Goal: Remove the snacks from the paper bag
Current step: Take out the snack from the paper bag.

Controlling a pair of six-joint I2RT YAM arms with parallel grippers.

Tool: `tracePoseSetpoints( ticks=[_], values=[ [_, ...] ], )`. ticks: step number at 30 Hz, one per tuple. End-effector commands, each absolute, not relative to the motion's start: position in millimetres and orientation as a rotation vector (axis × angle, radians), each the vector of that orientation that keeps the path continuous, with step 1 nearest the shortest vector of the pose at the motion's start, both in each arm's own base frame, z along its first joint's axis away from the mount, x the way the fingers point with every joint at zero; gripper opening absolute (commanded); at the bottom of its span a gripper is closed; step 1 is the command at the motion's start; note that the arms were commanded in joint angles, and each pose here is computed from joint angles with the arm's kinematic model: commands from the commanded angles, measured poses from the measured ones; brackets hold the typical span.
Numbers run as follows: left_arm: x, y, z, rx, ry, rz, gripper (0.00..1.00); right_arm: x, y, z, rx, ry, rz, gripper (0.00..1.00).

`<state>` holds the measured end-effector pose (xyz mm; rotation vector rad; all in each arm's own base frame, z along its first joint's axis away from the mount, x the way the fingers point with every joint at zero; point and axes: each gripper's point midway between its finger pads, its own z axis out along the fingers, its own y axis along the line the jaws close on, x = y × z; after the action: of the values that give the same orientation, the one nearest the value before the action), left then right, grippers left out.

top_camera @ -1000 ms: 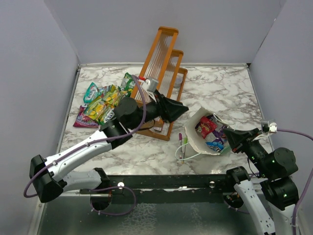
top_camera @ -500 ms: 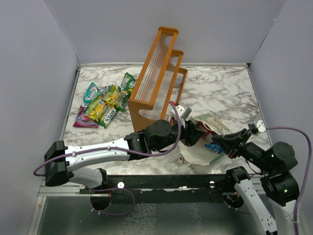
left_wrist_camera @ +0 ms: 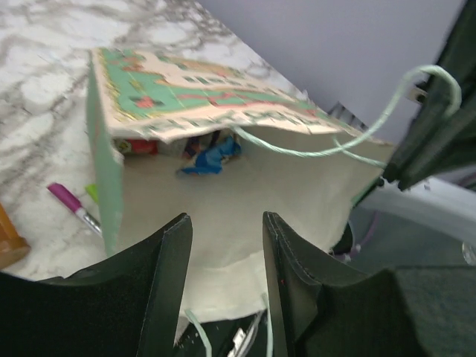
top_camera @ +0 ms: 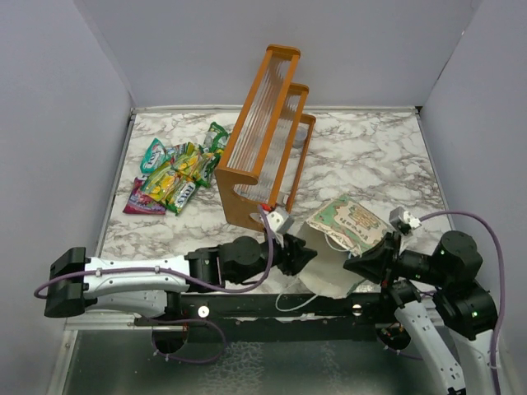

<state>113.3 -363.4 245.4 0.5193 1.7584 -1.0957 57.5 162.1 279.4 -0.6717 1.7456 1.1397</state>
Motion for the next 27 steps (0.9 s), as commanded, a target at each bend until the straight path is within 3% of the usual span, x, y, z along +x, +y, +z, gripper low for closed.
tracePoseSetpoints(
  ticks=[1, 11, 14, 20, 23, 27],
  values=[
    [96, -363, 253, 0.496, 1.694, -1.139, 0.46, 34, 180, 258, -0.734, 1.808, 1.452, 0.02],
    [74, -357, 211, 0.591, 1.668, -1.127, 0.46, 41, 180, 221, -0.640, 2.058, 1.509, 0.02],
    [67, -360, 205, 0.615, 1.603, -1.076, 0.52, 62, 174, 240, -0.585, 1.995, 1.338, 0.02],
    [57, -373, 197, 0.658, 1.429, -0.967, 0.52, 72, 170, 275, -0.559, 1.809, 1.232, 0.02],
    [62, -390, 194, 0.670, 1.393, -0.886, 0.48, 69, 173, 269, -0.581, 1.822, 1.272, 0.02],
    [74, -404, 189, 0.607, 1.362, -0.803, 0.33, 67, 175, 266, -0.595, 1.821, 1.291, 0.02]
  ],
)
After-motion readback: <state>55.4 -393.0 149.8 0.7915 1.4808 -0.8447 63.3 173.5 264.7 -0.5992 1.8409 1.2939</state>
